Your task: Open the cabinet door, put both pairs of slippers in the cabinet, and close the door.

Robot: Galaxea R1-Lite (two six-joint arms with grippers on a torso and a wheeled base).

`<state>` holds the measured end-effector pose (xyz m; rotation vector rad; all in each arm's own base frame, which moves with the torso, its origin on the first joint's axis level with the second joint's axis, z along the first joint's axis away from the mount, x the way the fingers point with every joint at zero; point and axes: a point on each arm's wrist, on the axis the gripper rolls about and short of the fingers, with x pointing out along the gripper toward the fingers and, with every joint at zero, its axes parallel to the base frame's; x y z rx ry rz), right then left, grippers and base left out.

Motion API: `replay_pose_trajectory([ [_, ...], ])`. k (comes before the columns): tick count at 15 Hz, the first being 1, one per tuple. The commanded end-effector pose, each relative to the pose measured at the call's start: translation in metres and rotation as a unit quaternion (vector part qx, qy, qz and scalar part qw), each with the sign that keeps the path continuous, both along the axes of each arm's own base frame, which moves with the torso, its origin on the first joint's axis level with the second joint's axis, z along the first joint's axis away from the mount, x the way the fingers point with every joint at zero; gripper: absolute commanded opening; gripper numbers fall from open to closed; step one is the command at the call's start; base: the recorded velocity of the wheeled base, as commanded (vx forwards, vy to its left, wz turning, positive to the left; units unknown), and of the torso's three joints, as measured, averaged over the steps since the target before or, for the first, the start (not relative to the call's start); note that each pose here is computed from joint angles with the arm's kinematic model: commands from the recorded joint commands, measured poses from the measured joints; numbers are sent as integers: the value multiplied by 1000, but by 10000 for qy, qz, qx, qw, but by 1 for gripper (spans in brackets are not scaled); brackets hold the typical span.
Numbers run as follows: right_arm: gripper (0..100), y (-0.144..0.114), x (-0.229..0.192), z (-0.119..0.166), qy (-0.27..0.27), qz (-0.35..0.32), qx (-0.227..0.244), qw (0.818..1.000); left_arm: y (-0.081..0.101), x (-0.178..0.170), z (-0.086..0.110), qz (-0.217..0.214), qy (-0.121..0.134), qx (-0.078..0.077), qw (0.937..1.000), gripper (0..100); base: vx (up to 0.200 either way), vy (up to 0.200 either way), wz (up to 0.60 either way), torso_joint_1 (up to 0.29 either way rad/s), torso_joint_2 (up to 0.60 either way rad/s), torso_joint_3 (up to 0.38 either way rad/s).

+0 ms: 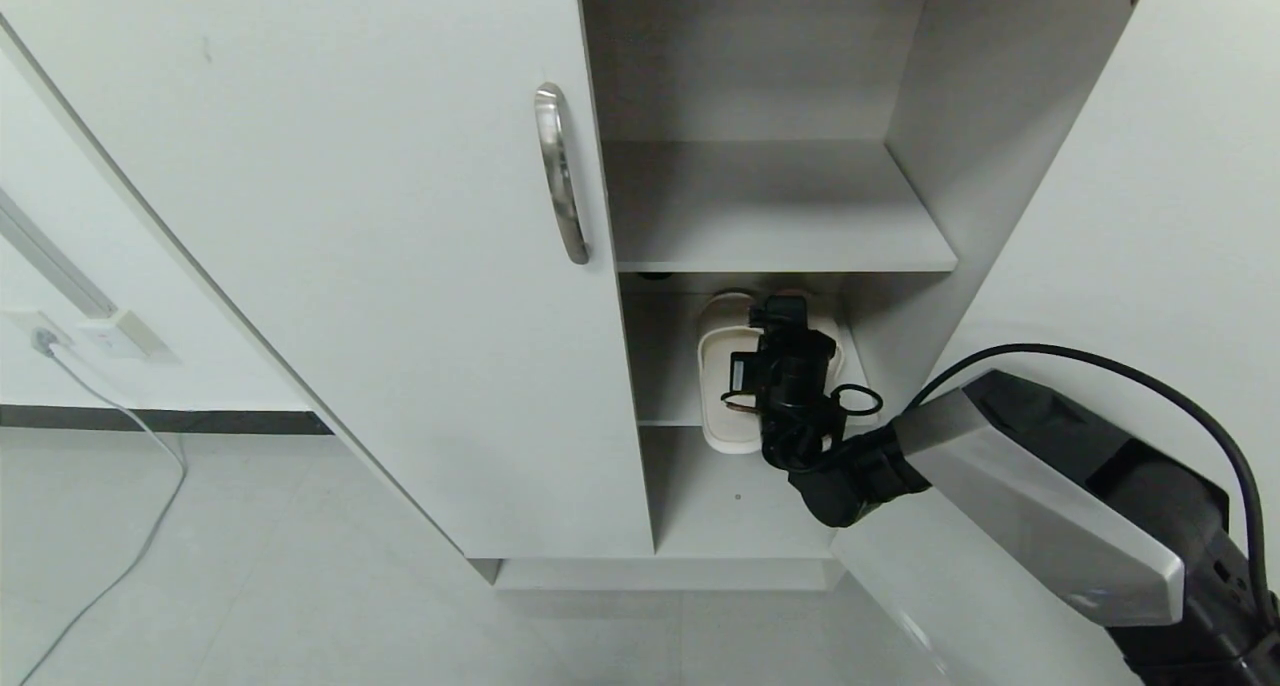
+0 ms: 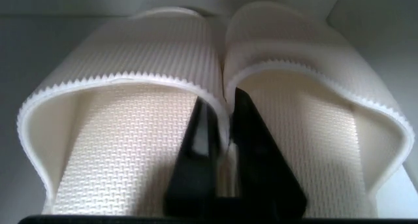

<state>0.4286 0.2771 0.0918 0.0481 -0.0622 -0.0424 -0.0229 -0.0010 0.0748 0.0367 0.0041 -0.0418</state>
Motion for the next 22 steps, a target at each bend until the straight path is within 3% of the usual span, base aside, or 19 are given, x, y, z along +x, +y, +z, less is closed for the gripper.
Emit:
replay_pose_trajectory([
  [1,100,1,0,-3,12,-2,-10,10000,0,0,0,1,6,0,10000,0,0,0,0,0,0,0],
  [7,100,-10,-43,11,125,128,-88,9998,0,0,0,1,6,0,10000,0,0,0,0,0,0,0],
  [13,100,-39,-159,32,115,565,-92,9983,0,0,0,1,6,0,10000,0,0,0,0,0,0,0],
  [22,100,-42,-166,24,184,625,-169,9977,0,0,0,2,7,-15,10000,0,-178,0,0,1,4,4],
])
